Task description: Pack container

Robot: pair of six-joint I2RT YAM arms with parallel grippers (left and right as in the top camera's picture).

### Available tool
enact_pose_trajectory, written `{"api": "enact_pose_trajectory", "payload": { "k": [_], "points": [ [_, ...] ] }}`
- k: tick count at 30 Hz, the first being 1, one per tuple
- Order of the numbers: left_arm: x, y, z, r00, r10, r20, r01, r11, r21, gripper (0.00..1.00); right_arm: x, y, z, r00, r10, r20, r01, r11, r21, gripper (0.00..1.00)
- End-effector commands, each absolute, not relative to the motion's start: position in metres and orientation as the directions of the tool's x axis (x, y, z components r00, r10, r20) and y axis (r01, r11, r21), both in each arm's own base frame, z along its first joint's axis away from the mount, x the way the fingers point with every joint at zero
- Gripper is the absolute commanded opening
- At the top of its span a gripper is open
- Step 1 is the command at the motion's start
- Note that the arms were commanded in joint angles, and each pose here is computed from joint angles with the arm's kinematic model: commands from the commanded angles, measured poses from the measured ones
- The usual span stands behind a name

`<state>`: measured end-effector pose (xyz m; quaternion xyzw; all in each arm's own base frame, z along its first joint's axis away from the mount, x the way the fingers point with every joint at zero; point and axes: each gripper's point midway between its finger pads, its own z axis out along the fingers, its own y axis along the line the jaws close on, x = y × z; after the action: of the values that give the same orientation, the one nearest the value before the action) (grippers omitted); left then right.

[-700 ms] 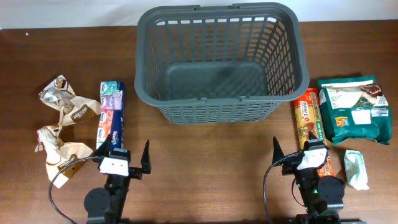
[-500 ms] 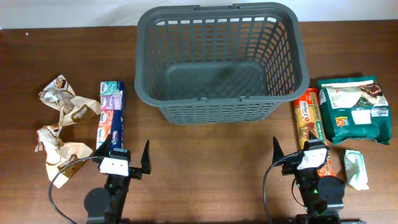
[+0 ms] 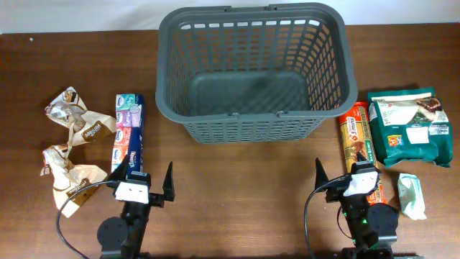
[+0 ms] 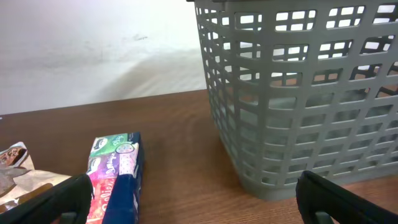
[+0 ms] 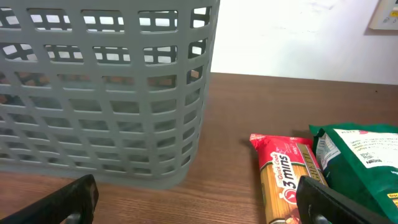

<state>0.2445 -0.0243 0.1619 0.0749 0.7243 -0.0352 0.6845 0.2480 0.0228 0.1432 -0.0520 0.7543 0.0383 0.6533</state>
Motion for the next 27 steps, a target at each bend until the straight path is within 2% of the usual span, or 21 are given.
{"api": "enact_pose_trajectory", "payload": {
  "k": [1,9,13,18,21,27],
  "points": [
    [0.244,-0.024,0.161,-0.051,0.058,-0.997,0.155,0.987,0.05,0.99,0.248,0.021,0.137,-0.157,-0.024,-0.987,-0.113,0.994,-0.006,0.99],
    [0.244,-0.025,0.162,-0.049,0.058,-0.997,0.158,0.986,0.05,0.99,0.248,0.022,0.139,-0.151,-0.022,-0.988,-0.121,0.993,-0.004,0.99],
    [0.244,-0.025,0.163,-0.046,0.058,-0.997,0.159,0.986,0.05,0.99,0.25,0.022,0.152,-0.098,-0.018,-0.995,-0.121,0.993,-0.006,0.99],
    [0.239,-0.032,0.19,0.011,0.055,-0.998,0.197,0.979,0.056,0.99,0.249,0.022,0.203,0.071,0.083,-0.994,-0.126,0.989,0.074,0.99],
    [0.235,-0.032,0.215,0.061,0.056,-0.997,0.194,0.979,0.067,0.99,0.245,0.023,0.233,0.131,0.148,-0.98,-0.145,0.981,0.129,0.99],
    [0.221,-0.033,0.288,0.17,0.058,-0.984,0.185,0.979,0.09,0.99,0.217,0.035,0.323,0.298,0.15,-0.943,-0.235,0.969,0.08,0.99]
  ]
}}
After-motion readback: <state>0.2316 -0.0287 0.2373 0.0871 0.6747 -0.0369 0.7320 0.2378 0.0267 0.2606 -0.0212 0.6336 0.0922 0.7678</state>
